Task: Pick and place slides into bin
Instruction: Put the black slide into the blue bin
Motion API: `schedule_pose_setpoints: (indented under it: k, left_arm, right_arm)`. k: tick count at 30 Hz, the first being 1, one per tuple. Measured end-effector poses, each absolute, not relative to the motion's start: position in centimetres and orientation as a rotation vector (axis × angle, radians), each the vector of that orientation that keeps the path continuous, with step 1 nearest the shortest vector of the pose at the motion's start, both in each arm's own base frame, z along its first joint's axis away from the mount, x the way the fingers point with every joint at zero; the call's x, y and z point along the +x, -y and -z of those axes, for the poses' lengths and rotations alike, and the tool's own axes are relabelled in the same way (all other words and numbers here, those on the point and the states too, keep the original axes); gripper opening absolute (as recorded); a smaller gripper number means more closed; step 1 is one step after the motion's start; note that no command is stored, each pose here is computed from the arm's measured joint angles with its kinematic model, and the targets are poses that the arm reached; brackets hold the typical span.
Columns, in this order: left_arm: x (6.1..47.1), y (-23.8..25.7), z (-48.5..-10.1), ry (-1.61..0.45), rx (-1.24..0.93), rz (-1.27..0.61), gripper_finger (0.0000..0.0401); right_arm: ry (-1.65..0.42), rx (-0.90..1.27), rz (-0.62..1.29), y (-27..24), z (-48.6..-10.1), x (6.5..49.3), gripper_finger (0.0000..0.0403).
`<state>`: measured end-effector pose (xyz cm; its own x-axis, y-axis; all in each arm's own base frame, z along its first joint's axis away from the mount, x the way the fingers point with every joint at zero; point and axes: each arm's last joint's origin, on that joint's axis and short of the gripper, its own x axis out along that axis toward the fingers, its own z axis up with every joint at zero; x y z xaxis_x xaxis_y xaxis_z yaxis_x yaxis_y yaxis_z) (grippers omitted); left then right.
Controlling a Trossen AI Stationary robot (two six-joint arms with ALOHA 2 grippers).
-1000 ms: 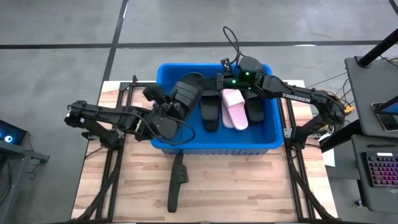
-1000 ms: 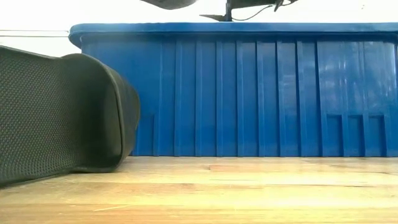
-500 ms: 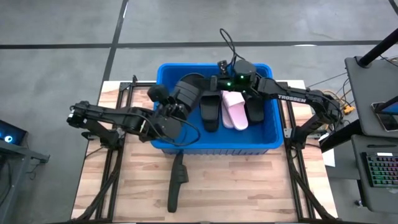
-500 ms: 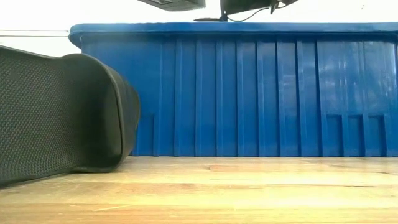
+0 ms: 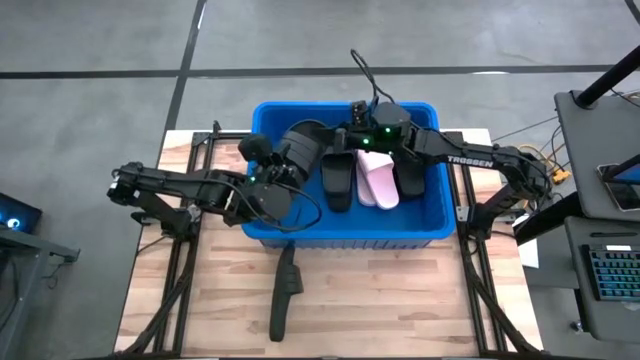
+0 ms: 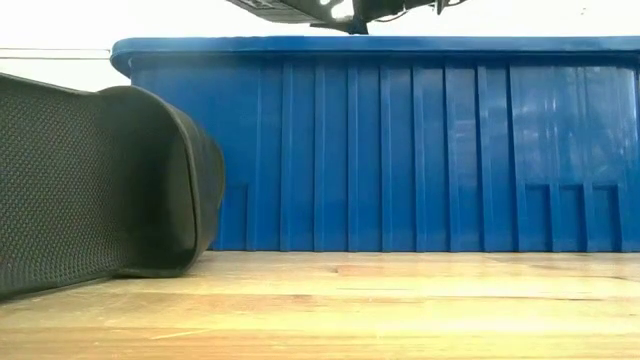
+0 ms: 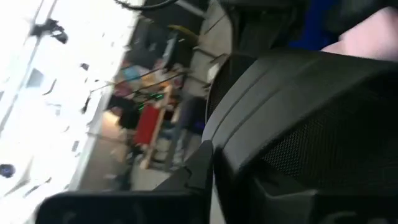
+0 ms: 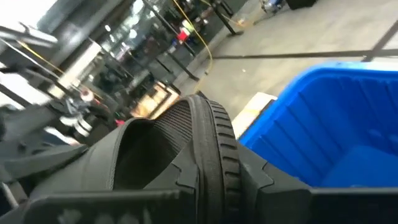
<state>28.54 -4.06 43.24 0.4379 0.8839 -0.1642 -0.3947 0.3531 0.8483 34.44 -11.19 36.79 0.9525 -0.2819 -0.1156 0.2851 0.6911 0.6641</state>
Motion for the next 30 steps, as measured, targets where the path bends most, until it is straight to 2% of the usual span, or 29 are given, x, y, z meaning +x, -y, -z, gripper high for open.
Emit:
schedule_pose_setpoints:
  k: [6, 10, 15, 20, 23, 27, 30]
  left_arm:
    - [27.0, 4.0, -44.6, -0.630, 0.706, -0.680, 0.0090]
    - [25.3, 3.7, -45.6, -0.589, 0.664, -0.660, 0.0133]
    - [22.3, 3.6, -47.5, -0.504, 0.610, -0.660, 0.0171]
    - [20.8, 4.3, -48.1, -0.458, 0.590, -0.551, 0.0184]
    - [20.5, 4.7, -48.2, -0.438, 0.570, -0.436, 0.0185]
    - [21.2, 5.1, -47.8, -0.456, 0.594, -0.395, 0.0185]
    - [22.3, 5.5, -47.2, -0.496, 0.679, -0.373, 0.0185]
  right_arm:
    - [-0.078, 0.728, 0.209, 11.7, -36.9, 33.7, 0.0041]
    - [-0.076, 0.714, 0.230, 12.4, -37.3, 32.9, 0.0041]
    - [-0.174, 0.705, 0.276, 14.0, -35.8, 32.0, 0.0041]
    - [-0.199, 0.784, 0.207, 15.1, -34.5, 31.3, 0.0041]
    - [-0.130, 0.810, 0.101, 15.6, -34.1, 31.3, 0.0041]
    - [-0.043, 0.897, -0.072, 16.3, -34.3, 31.3, 0.0041]
    - [-0.048, 0.989, -0.119, 16.6, -33.5, 31.9, 0.0041]
